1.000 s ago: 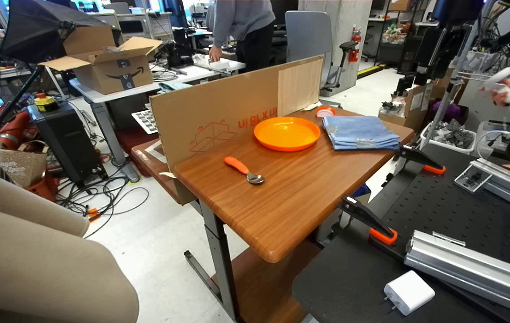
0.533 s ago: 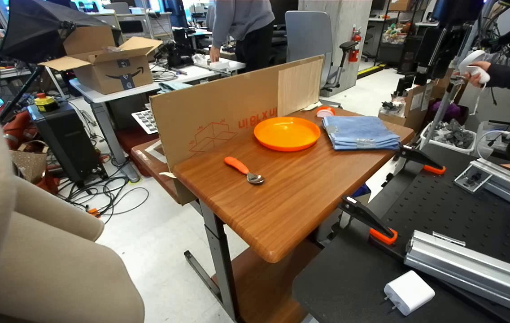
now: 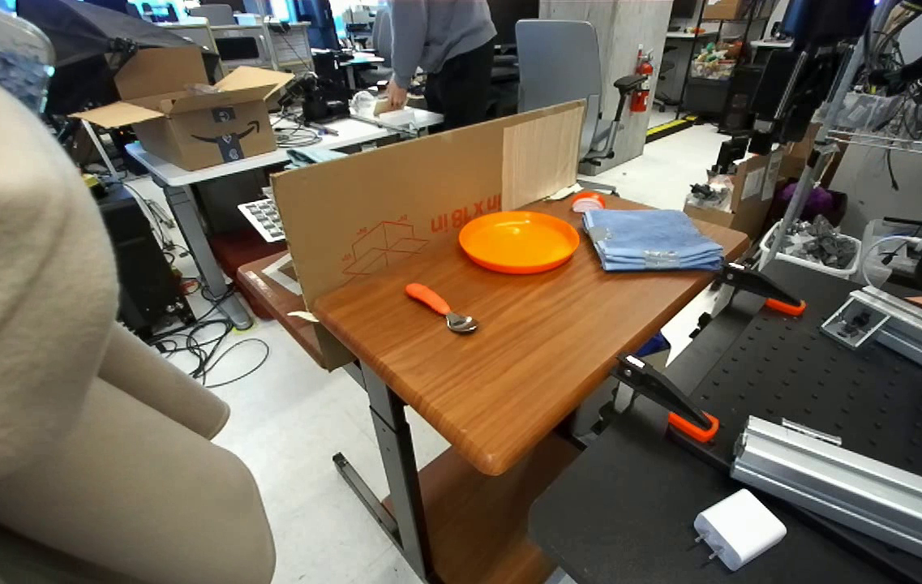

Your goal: Slide the blue towel to the left

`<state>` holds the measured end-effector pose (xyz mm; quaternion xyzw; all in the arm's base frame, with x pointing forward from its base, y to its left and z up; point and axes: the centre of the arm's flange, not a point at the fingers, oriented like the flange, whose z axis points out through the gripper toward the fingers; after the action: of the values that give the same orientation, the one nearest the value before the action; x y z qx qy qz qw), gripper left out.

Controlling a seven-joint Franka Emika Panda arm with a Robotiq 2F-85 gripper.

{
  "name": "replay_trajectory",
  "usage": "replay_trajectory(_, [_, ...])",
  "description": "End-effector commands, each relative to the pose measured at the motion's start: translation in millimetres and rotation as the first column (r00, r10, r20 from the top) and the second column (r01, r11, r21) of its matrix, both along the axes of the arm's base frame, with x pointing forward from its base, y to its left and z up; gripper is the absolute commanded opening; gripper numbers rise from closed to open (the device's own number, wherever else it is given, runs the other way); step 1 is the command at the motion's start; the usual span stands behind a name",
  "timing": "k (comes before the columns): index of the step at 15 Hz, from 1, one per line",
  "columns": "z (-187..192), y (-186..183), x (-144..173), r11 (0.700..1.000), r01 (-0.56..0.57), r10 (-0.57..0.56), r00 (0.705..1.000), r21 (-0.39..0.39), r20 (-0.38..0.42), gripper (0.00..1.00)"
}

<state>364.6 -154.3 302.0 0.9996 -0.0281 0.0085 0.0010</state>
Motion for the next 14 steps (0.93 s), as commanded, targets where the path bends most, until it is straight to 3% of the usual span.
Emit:
replay_trajectory(1, [0.0, 0.0, 0.0, 1.000, 0.000, 0.000, 1.000, 0.000, 0.000, 1.00])
replay_trajectory(7, [1.2, -1.0, 12.6, 1.000, 0.001, -0.001, 1.000, 0.007, -0.002, 1.00])
replay_trajectory(14, [-1.0, -4.4, 55.1, 1.000, 0.017, -0.017, 1.000, 0.020, -0.006, 1.00])
